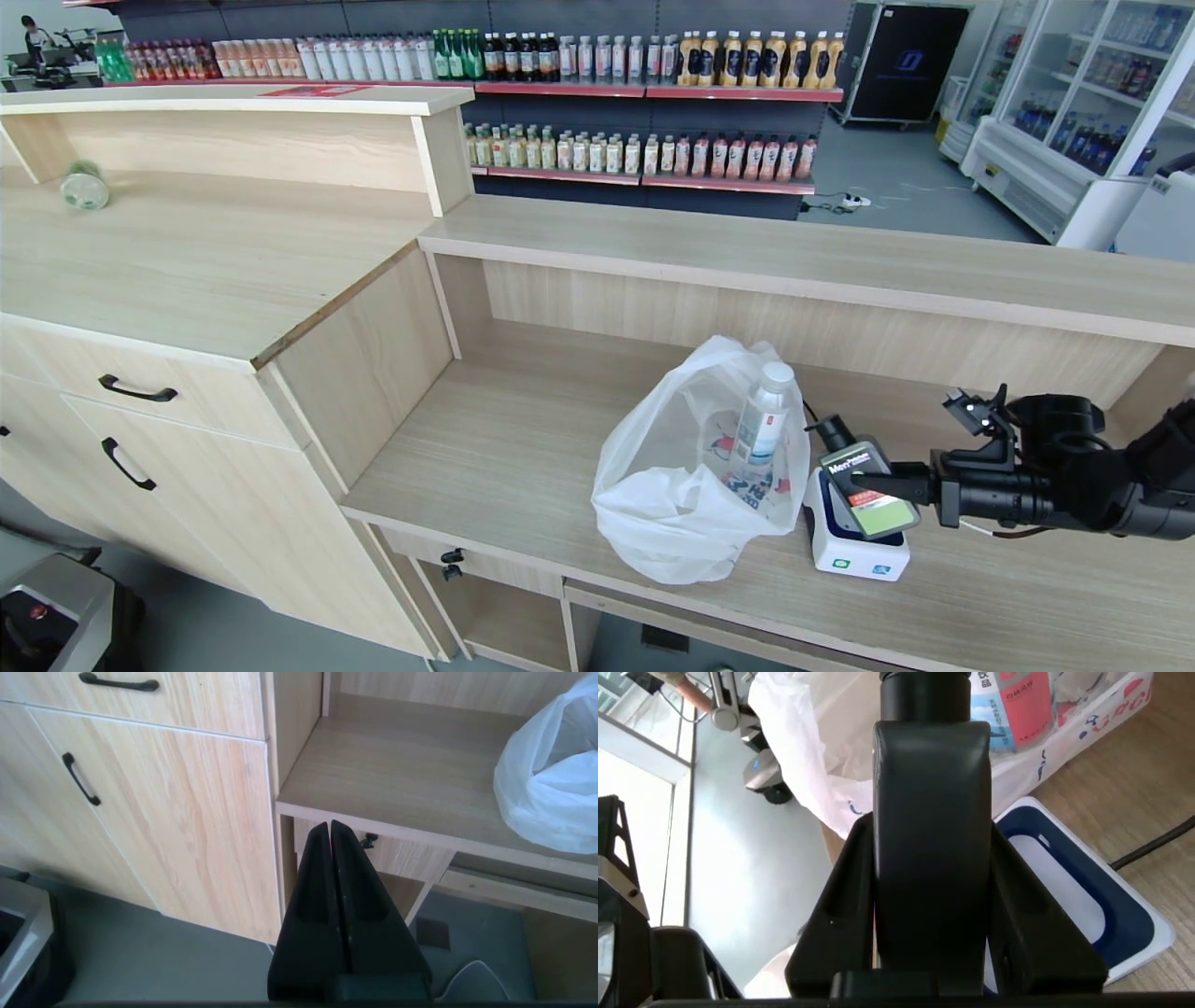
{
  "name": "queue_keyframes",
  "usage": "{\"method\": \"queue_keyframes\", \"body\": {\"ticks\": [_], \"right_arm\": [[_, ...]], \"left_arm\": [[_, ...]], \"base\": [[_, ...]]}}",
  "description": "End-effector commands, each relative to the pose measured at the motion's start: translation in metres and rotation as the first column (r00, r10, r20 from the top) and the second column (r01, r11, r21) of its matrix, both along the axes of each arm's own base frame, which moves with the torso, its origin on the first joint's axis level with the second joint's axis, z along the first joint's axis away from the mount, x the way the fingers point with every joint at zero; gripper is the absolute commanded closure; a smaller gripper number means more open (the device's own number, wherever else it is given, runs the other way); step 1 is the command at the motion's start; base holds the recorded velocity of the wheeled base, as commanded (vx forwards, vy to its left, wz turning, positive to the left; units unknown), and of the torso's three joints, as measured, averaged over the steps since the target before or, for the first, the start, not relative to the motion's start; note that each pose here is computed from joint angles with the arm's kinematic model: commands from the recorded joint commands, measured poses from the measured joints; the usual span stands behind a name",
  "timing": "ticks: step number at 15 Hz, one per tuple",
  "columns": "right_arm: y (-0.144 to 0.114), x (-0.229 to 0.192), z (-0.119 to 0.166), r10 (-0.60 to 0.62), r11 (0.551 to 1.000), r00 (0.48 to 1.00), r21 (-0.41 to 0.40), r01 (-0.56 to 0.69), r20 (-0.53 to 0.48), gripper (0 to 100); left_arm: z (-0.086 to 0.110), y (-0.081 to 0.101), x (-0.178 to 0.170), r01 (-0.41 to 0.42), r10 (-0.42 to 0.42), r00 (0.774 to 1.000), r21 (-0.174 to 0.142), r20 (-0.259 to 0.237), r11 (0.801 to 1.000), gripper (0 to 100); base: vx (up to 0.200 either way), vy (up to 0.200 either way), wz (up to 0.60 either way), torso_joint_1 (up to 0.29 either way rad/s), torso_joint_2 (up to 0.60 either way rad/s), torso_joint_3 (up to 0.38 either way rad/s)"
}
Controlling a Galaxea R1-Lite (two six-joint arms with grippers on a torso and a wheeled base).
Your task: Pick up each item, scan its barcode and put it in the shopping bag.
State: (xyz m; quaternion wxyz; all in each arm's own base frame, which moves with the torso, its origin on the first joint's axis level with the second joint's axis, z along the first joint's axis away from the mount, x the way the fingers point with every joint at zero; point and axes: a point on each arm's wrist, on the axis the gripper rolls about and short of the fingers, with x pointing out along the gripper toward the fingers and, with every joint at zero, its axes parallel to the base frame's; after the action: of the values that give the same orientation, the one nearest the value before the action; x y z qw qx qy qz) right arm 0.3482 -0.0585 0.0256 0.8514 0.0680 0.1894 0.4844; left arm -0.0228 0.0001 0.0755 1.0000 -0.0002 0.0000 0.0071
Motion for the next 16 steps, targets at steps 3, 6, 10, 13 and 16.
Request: {"method": "queue_keyframes", "body": {"ticks": [3, 6, 10, 13, 16], "right_arm": [[0.001, 0.001, -0.001, 0.003, 1.0, 1.0, -0.001, -0.003, 0.0, 100], [0.003, 0.002, 0.0, 0.007, 1.0, 1.0, -0.001, -0.007, 0.001, 100], [0.003, -0.007, 0.025, -0.033, 0.999, 0.999, -0.036, 0.034, 0.028, 100], [0.004, -0.06, 0.121, -0.11, 0.994, 0.992, -0.003, 0.111, 0.069, 100], [0.008, -0.102, 0.151, -0.27, 0.95, 0.943, -0.108, 0.294, 0.194, 100]], "left_arm": [[0.0, 0.0, 0.0, -0.001, 0.001, 1.0, -0.001, 0.0, 1.0, 100], [0.0, 0.0, 0.0, -0.001, 0.001, 1.0, -0.001, 0.0, 1.0, 100], [0.0, 0.0, 0.0, -0.001, 0.001, 1.0, -0.001, 0.0, 1.0, 100], [0.0, 0.0, 0.0, -0.001, 0.001, 1.0, -0.001, 0.0, 1.0, 100], [0.0, 0.0, 0.0, -0.001, 0.001, 1.0, -0.001, 0.0, 1.0, 100]], "base": [[0.0, 0.0, 0.0, 0.0, 0.0, 0.0], [0.0, 0.0, 0.0, 0.0, 0.0, 0.0], [0.0, 0.0, 0.0, 0.0, 0.0, 0.0], [0.0, 0.0, 0.0, 0.0, 0.0, 0.0], [0.0, 0.0, 0.0, 0.0, 0.0, 0.0]]}}
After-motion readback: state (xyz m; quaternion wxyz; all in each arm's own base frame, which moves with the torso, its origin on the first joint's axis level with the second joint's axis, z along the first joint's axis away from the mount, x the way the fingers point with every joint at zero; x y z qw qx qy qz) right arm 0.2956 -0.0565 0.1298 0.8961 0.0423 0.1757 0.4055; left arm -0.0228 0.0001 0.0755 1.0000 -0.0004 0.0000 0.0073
